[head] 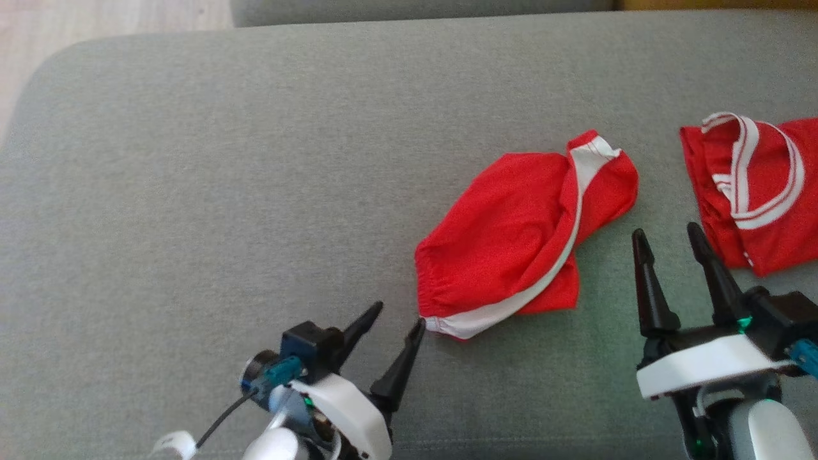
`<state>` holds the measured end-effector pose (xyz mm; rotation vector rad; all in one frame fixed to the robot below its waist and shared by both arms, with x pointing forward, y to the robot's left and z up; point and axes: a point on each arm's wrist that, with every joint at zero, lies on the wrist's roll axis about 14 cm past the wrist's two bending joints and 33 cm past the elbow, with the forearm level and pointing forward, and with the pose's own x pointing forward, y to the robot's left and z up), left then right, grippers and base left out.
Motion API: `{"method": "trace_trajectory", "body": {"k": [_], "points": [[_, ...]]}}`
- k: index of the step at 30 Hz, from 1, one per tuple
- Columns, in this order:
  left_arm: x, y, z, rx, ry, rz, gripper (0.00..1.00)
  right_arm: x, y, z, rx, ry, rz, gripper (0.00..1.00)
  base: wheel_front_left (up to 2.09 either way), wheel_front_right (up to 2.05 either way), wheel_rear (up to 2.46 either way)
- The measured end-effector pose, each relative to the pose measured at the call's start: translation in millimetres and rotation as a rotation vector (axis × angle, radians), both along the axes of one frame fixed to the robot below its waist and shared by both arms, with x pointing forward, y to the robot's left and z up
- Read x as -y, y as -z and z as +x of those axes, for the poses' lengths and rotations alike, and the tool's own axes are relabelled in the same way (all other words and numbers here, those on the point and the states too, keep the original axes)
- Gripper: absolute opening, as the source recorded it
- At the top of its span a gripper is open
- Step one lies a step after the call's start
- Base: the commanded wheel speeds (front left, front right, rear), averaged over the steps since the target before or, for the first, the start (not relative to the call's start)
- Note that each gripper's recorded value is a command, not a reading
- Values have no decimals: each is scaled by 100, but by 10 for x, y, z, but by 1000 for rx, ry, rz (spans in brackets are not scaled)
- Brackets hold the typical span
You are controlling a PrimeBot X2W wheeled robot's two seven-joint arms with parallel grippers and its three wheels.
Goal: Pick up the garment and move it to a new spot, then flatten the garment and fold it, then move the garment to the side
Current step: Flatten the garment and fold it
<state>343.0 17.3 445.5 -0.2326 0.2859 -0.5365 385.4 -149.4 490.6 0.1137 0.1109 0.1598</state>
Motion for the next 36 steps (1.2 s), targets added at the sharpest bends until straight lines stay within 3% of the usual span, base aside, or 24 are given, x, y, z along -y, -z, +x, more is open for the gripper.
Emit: {"method": "trace_trajectory", "body": {"k": [14,16,24,30,36], "points": [[398,445,44,-210,125,-69,100,194,138,42,-40,63,1,100,0,0,0],[422,451,29,-213,130,-78,0,204,152,43,-45,67,3,100,0,0,0],[397,355,106,-166,115,-91,0,251,237,129,-73,80,8,100,0,0,0],[330,320,186,-146,92,-93,0,349,262,537,-90,62,-41,100,0,0,0],[260,296,283,-124,73,-86,0,239,490,918,-184,-33,-134,100,0,0,0]]}}
